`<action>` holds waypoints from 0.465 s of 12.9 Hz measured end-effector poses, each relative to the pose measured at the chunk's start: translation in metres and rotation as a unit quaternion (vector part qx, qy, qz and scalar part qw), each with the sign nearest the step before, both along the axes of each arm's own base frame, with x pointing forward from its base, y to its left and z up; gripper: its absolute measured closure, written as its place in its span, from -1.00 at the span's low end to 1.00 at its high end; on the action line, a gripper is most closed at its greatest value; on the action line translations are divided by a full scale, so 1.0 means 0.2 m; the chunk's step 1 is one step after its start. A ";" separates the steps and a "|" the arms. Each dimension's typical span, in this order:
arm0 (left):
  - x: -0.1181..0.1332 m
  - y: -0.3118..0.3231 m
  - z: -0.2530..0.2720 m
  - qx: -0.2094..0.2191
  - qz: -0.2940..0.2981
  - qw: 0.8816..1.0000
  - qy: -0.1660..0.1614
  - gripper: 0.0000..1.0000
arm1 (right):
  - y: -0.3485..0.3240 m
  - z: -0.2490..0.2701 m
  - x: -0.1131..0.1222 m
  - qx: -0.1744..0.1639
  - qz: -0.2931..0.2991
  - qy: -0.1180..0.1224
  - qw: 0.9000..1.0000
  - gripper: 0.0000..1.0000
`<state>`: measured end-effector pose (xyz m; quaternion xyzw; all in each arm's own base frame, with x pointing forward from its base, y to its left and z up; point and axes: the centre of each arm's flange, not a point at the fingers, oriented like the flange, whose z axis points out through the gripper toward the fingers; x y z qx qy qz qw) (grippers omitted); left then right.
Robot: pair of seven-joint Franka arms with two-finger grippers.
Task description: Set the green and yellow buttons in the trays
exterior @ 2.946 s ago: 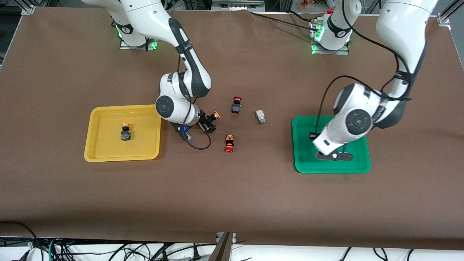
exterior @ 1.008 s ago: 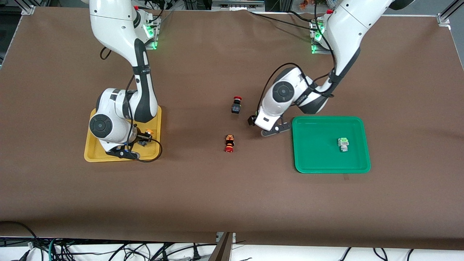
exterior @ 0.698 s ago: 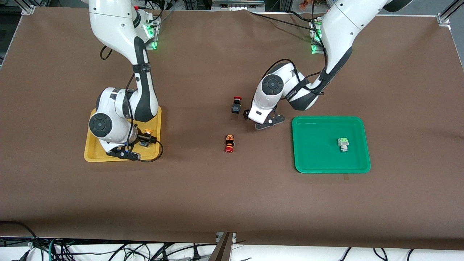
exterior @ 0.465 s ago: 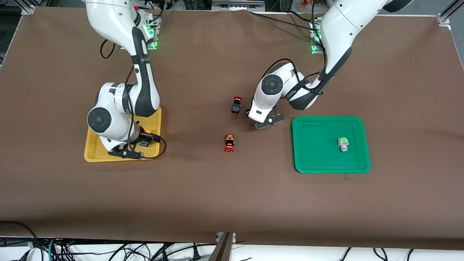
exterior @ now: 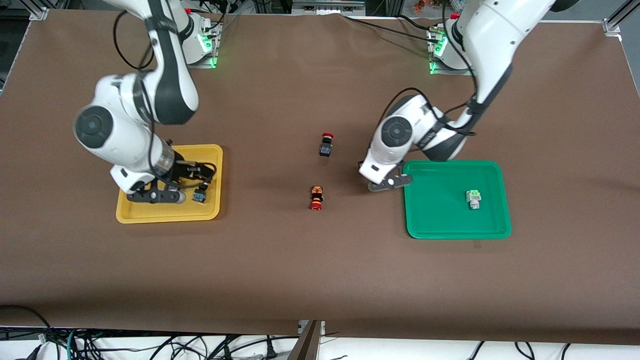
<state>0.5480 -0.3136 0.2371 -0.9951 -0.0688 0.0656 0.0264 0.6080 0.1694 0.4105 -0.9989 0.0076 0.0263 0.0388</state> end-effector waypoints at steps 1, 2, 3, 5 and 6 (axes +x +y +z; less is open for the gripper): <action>0.08 0.12 0.05 0.006 -0.028 1.000 0.001 0.33 | -0.03 0.09 -0.02 -0.001 0.008 -0.001 1.000 -0.98; 0.13 0.24 0.08 0.014 -0.055 0.998 0.004 0.33 | -0.06 0.18 -0.05 -0.002 0.014 -0.005 1.000 -0.98; 0.17 0.35 0.08 0.021 -0.078 0.997 0.008 0.33 | -0.09 0.25 -0.07 -0.001 0.018 -0.007 1.000 -0.98; 0.22 0.54 0.03 0.031 -0.109 0.993 0.018 0.33 | -0.14 0.34 -0.11 0.003 0.022 0.001 1.000 -0.98; 0.23 0.61 -0.02 0.031 -0.114 0.993 0.016 0.33 | -0.18 0.38 -0.12 0.003 0.021 0.004 1.000 -0.98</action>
